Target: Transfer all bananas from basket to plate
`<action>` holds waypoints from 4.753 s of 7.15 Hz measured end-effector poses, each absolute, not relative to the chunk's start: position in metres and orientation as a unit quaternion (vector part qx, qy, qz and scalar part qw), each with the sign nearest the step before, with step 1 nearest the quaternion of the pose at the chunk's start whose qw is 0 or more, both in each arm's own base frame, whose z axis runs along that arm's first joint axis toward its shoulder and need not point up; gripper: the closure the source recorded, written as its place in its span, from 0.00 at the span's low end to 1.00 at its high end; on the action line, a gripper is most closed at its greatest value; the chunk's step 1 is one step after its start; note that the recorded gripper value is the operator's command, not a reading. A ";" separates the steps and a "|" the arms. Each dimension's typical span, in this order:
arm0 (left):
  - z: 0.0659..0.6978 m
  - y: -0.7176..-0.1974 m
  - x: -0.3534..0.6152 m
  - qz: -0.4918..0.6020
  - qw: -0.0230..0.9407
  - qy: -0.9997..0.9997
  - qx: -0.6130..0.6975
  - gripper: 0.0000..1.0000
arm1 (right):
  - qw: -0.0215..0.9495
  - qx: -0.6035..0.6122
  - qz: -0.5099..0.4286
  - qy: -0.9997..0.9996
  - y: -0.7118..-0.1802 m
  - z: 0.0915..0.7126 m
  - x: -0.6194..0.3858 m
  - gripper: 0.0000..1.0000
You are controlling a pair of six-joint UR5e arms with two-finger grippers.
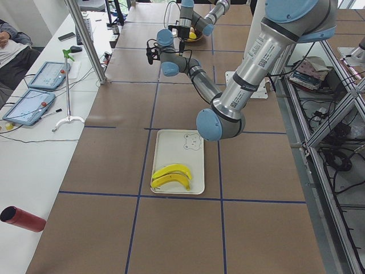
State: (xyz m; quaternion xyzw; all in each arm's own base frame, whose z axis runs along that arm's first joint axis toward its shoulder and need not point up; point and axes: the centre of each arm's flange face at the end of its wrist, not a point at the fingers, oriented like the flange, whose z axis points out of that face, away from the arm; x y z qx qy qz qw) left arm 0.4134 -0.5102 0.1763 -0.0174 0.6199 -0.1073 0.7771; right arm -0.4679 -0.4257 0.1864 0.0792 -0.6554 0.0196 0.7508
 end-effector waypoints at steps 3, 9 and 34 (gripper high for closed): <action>0.153 -0.509 0.440 -0.129 0.767 0.629 -0.021 0.01 | 0.748 0.077 0.023 -0.658 -0.421 0.176 -0.485 0.93; 0.151 -0.500 0.477 -0.173 0.755 0.631 -0.048 0.43 | 0.743 0.081 0.021 -0.664 -0.416 0.172 -0.488 0.93; 0.541 -0.481 0.247 -0.260 0.907 0.329 -0.040 0.94 | 0.930 0.056 -0.025 -0.364 -0.510 0.275 -0.252 0.00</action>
